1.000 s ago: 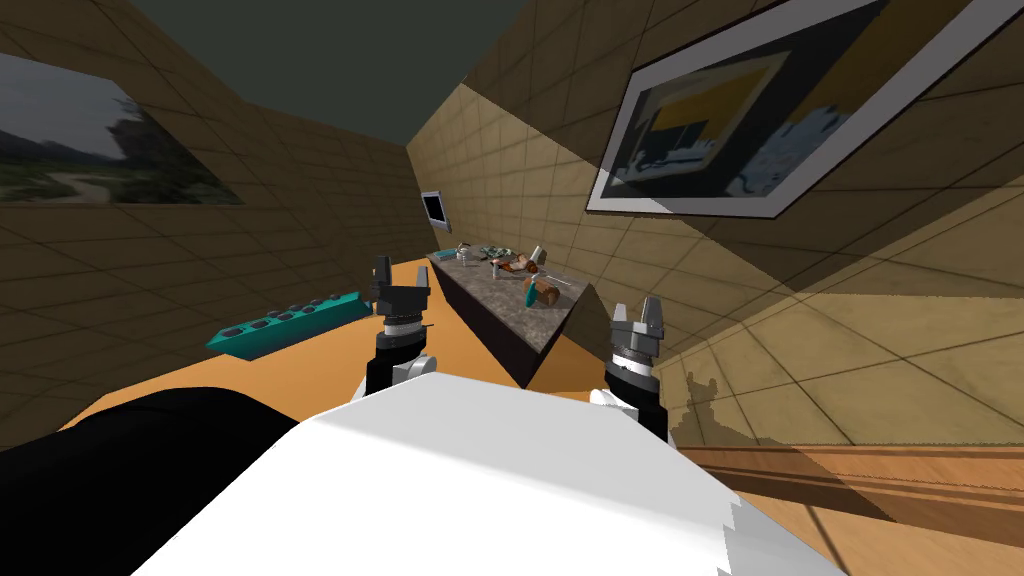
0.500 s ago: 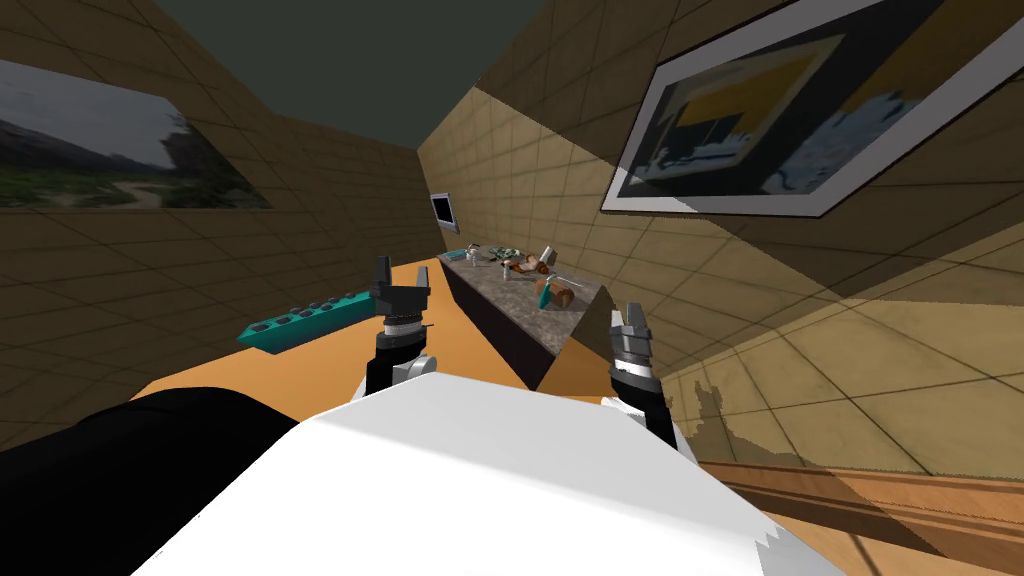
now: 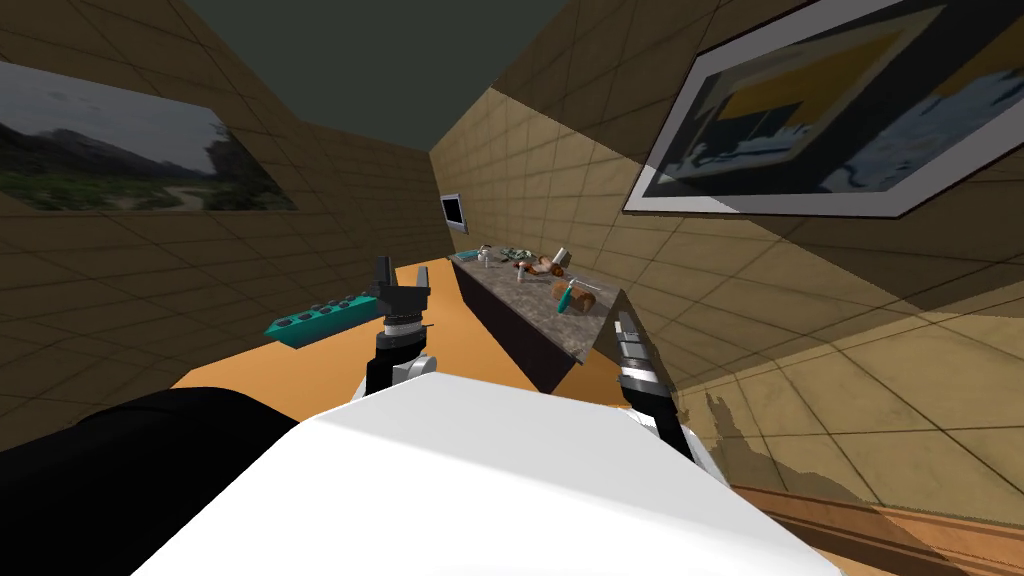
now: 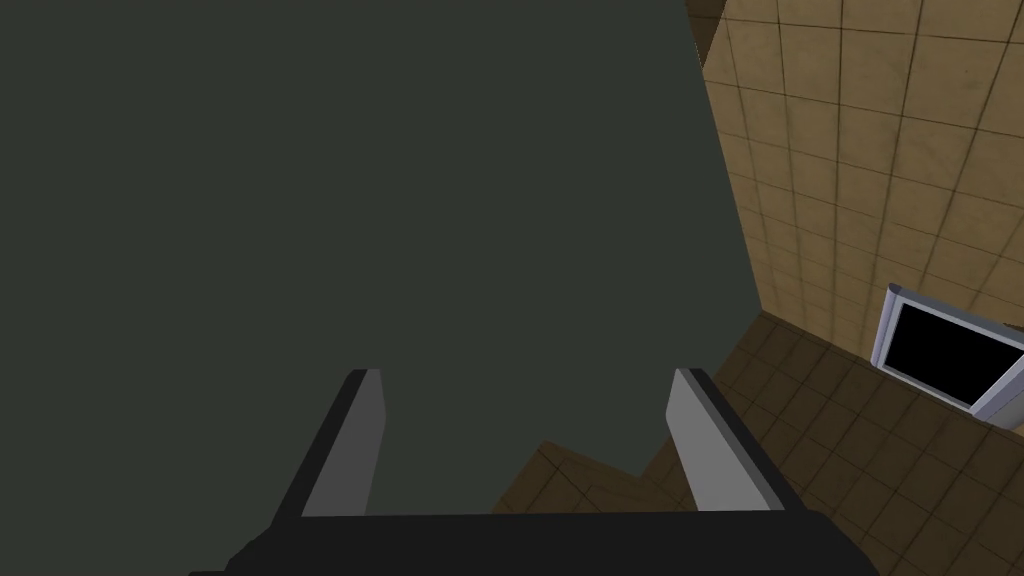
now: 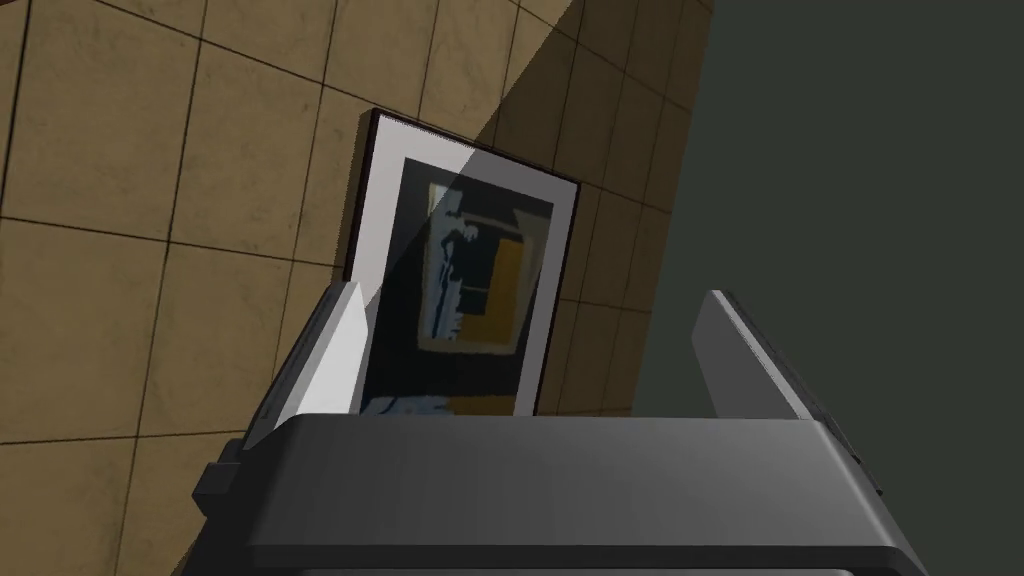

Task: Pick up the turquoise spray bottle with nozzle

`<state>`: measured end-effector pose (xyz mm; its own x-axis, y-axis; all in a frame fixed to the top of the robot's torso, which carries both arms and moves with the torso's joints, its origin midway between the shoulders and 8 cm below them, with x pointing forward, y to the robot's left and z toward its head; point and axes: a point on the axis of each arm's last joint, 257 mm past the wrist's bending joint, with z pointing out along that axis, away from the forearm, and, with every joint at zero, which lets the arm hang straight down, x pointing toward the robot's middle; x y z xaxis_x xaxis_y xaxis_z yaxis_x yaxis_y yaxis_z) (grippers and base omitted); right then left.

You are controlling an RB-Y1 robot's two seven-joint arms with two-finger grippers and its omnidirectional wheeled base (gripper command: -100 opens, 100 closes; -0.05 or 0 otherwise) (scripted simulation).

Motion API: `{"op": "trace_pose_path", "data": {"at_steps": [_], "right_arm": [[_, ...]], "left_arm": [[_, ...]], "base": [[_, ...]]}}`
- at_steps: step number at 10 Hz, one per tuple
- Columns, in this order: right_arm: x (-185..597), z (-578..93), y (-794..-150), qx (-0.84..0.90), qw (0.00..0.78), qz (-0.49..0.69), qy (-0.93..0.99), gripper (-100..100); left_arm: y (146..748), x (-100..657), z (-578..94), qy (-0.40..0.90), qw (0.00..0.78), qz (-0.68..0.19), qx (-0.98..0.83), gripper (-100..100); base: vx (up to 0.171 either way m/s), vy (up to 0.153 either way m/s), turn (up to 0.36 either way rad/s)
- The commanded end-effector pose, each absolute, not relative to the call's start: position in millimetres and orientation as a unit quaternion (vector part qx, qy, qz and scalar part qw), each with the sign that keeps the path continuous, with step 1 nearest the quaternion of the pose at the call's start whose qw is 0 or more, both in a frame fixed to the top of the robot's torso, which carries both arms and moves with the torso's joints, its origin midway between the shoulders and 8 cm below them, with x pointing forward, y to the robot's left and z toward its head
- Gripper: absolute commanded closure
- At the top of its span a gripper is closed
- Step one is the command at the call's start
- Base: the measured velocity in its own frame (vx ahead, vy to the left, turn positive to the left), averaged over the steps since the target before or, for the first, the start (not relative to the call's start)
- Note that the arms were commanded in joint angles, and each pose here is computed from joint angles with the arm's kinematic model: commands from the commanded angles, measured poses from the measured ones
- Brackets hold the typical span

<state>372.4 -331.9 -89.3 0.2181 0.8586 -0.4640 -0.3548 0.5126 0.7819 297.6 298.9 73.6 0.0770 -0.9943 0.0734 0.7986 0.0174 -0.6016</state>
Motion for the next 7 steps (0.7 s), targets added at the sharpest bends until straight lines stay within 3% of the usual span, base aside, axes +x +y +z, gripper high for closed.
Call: {"op": "trace_pose_path", "data": {"at_steps": [1,7], "right_arm": [[374,-109,-345,0.265,0.733,0.374,0.502,-100],[376,-177,-415,0.245,0.721,0.214,0.611,-100]], "left_arm": [[299,298,74,0.190,0.687,-0.652,-0.257,0],[299,298,74,0.190,0.687,-0.652,-0.257,0]], "base": [[0.040,0.240,0.062],[0.092,0.243,0.028]]}}
